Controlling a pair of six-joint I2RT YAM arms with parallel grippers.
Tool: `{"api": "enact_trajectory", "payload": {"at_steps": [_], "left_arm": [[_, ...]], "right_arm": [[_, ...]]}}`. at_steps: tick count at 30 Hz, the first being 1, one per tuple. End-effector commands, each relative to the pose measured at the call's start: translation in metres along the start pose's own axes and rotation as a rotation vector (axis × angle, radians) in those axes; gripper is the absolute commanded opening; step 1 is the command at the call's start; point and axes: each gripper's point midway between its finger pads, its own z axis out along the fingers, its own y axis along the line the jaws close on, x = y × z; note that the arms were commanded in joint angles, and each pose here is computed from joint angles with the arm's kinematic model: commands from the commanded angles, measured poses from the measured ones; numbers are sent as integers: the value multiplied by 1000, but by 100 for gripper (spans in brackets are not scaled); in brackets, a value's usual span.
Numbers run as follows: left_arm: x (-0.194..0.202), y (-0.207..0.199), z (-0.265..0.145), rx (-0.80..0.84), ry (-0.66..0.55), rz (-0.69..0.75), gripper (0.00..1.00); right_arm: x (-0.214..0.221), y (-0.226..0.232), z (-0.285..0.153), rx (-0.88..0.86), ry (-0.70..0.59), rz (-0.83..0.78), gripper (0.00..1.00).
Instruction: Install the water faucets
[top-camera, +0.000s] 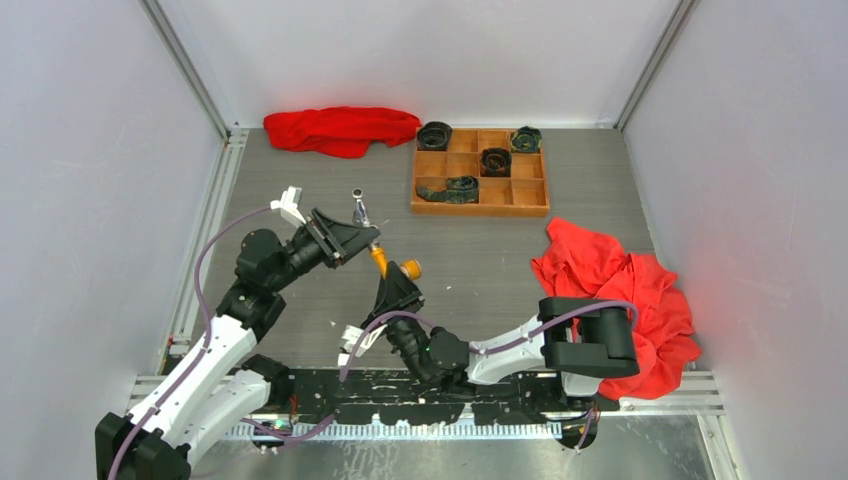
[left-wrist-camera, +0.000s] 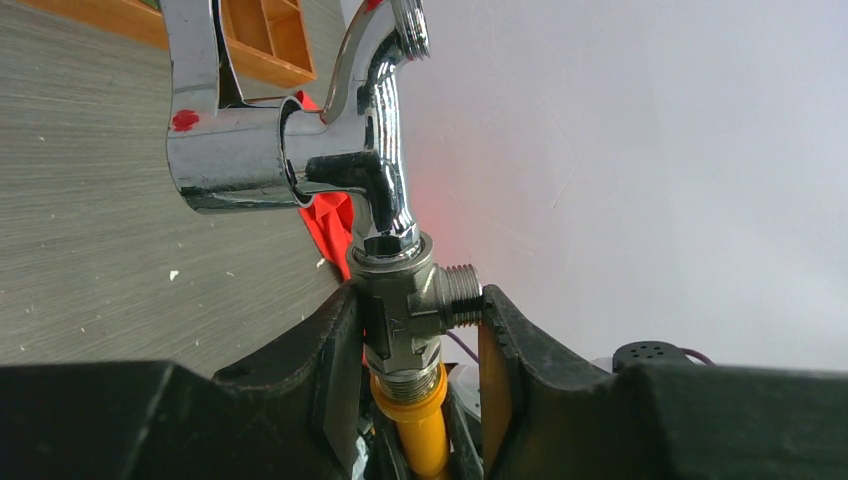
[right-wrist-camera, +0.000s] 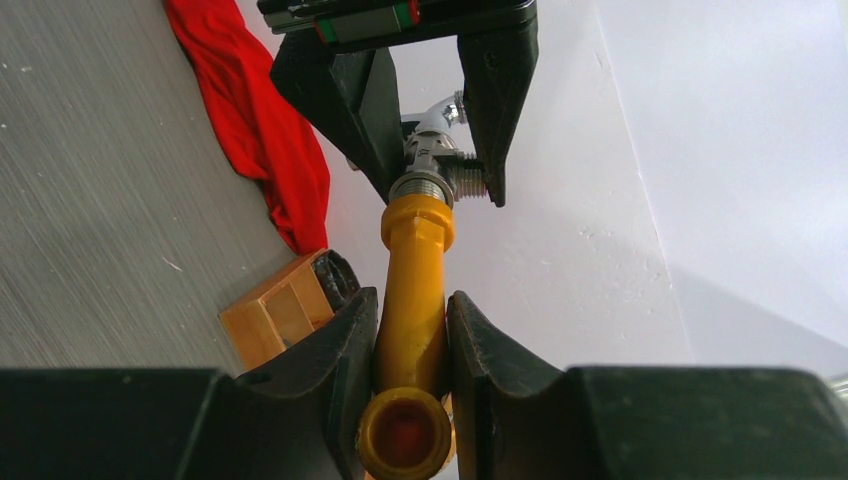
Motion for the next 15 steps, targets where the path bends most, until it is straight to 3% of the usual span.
{"api": "enact_trajectory", "payload": {"at_steps": [1, 15], "left_arm": [[-5, -44, -6, 160, -15, 105, 0], [1, -39, -10, 187, -20, 134, 0]], "right_arm": [[-6, -17, 9, 60, 24, 101, 1], [-10, -25, 13, 66, 49, 278, 1]]}}
